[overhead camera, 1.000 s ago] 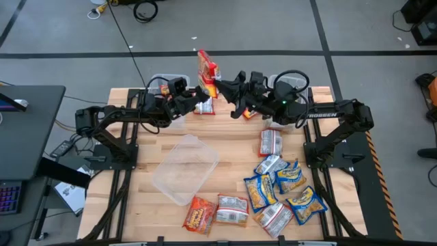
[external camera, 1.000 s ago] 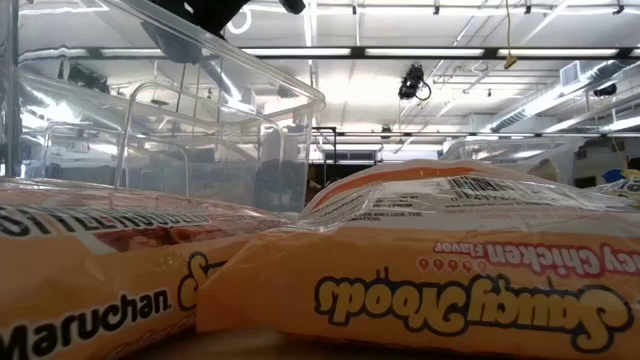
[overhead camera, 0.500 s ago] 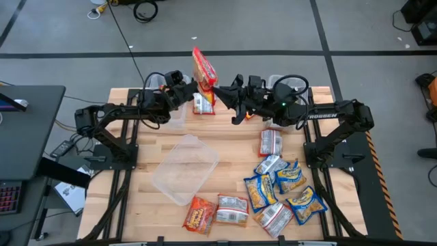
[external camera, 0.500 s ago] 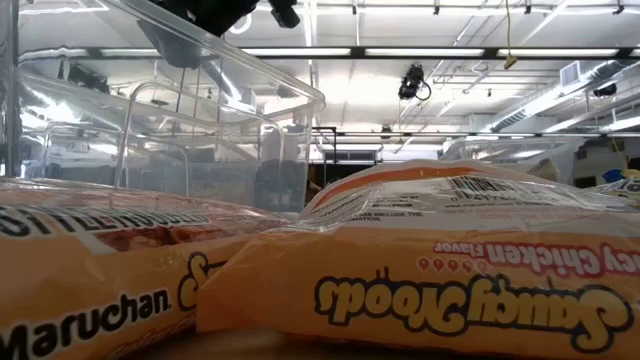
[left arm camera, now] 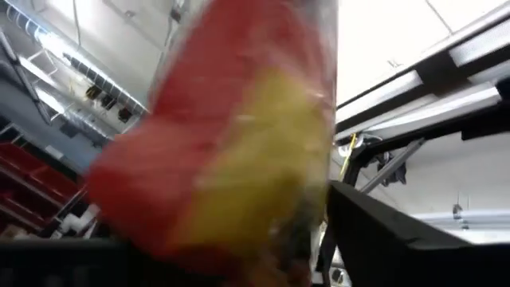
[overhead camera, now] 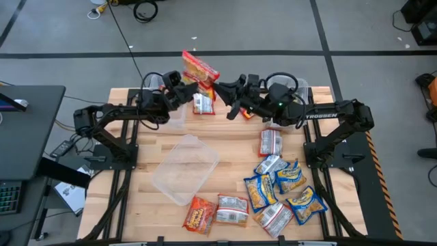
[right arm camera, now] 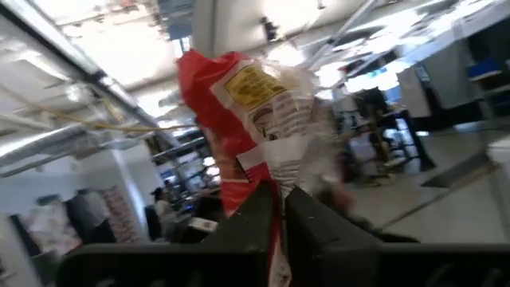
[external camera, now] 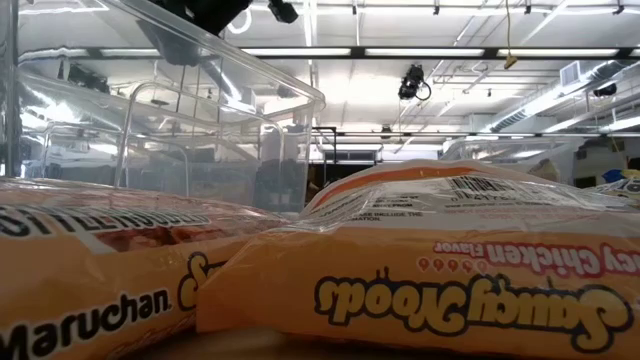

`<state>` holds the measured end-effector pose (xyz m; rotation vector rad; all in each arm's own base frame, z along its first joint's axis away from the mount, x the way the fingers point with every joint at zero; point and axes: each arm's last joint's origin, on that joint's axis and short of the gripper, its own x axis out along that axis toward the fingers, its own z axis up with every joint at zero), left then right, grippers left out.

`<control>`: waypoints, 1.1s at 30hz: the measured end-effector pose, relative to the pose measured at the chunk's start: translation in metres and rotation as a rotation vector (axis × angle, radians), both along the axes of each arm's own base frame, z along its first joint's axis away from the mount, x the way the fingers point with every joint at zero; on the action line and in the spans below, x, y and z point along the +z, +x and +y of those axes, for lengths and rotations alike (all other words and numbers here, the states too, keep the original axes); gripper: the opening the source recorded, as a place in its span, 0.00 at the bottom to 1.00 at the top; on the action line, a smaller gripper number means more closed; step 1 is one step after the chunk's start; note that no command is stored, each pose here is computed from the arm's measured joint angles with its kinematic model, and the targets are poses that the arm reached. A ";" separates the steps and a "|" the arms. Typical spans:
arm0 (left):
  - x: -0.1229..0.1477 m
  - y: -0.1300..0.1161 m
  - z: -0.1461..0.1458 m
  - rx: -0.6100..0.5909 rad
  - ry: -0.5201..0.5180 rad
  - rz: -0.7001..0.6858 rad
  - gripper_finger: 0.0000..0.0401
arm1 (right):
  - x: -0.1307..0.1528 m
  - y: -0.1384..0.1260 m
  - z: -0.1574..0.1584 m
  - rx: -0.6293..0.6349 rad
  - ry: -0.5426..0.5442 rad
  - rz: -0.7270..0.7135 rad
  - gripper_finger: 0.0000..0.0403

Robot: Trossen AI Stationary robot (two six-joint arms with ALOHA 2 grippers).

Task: Sort Maruchan noodles
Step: Put the orange noodle pack into the top left transparent bin

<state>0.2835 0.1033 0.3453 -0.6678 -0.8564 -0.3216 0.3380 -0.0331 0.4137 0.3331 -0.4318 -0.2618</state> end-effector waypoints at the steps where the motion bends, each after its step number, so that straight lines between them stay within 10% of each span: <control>1: 0.001 -0.001 0.001 0.001 0.012 0.002 0.45 | -0.001 0.000 0.000 -0.014 -0.005 0.011 0.12; 13: 0.029 -0.022 0.030 0.058 0.125 0.226 0.32 | 0.022 -0.036 0.004 -0.104 -0.131 0.124 0.53; 24: 0.079 -0.059 0.055 0.282 0.469 1.110 0.32 | 0.022 -0.081 0.013 -0.140 -0.113 0.415 0.67; 33: 0.049 -0.109 0.070 0.470 0.579 1.933 0.32 | 0.011 -0.095 0.024 -0.186 -0.118 0.581 0.64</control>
